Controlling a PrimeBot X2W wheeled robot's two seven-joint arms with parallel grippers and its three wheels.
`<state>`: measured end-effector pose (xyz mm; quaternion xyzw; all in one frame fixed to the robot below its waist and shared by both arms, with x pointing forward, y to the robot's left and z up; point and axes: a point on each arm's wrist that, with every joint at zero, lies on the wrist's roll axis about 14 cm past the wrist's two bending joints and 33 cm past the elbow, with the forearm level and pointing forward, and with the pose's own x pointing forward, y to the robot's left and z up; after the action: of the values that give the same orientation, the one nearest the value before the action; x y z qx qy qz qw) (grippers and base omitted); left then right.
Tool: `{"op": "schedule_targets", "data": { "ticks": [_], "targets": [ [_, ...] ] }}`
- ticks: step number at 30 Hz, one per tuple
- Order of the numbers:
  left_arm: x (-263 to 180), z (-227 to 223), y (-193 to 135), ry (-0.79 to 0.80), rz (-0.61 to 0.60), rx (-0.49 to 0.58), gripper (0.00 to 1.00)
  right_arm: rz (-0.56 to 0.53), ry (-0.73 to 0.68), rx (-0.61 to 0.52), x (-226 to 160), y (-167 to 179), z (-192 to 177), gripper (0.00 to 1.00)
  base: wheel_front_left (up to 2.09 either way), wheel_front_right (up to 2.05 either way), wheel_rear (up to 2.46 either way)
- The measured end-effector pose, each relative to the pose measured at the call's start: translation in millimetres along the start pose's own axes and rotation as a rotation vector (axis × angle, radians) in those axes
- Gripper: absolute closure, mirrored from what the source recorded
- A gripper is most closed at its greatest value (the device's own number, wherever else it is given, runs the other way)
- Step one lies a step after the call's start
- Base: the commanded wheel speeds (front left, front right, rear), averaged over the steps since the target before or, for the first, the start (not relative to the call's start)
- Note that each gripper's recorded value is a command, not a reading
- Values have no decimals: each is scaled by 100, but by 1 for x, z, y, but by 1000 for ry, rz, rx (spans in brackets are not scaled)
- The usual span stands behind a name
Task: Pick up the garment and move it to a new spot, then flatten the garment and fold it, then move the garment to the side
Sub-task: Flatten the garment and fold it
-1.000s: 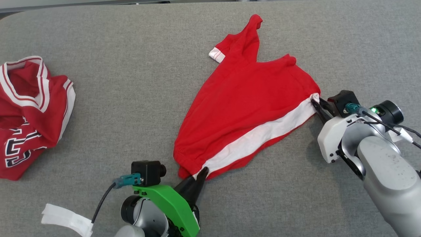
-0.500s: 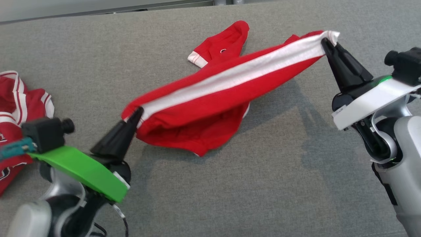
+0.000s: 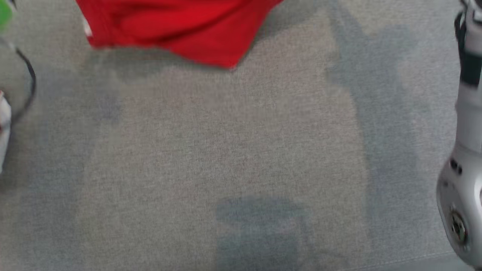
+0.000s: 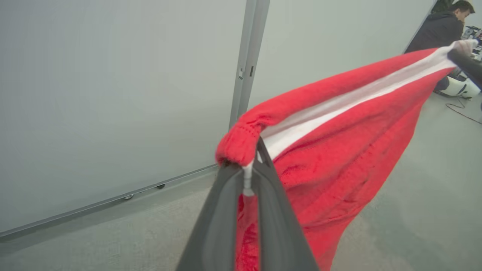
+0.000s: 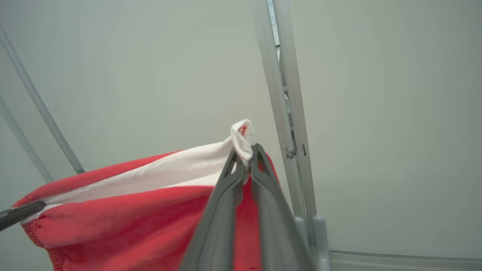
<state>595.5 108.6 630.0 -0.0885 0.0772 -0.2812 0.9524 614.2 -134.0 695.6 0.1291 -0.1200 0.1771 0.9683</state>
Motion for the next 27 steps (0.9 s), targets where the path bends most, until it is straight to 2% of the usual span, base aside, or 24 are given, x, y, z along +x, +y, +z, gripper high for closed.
{"op": "schedule_targets", "data": {
  "ticks": [4, 6, 11, 15, 20, 23, 25, 27],
  "targets": [
    [45, 0, 26, -53, 38, 22, 100, -41, -32, -29, 44, -10, -15, 100, 0, 0, 0],
    [55, 0, 32, -72, 50, 29, 100, -50, -49, -31, 52, -13, -18, 100, 0, 0, 0],
    [86, 13, 53, -233, 96, 107, 100, -60, -214, -54, 86, -20, -9, 100, 0, 0, 0],
    [95, 4, 64, -309, 106, 173, 100, -38, -315, -35, 100, -15, -20, 100, 0, 0, 0],
    [93, 27, 74, -492, 99, 226, 100, 11, -355, -38, 109, -3, -23, 100, 0, 0, 0],
    [104, -22, 72, -393, 58, 224, 100, 24, -242, -13, 101, -3, -76, 100, 0, 0, 0],
    [106, -69, 68, -295, 26, 185, 100, 5, -128, 7, 81, -10, -126, 100, 0, 0, 0],
    [101, -105, 66, -216, 0, 147, 100, -19, -52, 20, 60, -18, -159, 100, 0, 0, 0]
  ]
}}
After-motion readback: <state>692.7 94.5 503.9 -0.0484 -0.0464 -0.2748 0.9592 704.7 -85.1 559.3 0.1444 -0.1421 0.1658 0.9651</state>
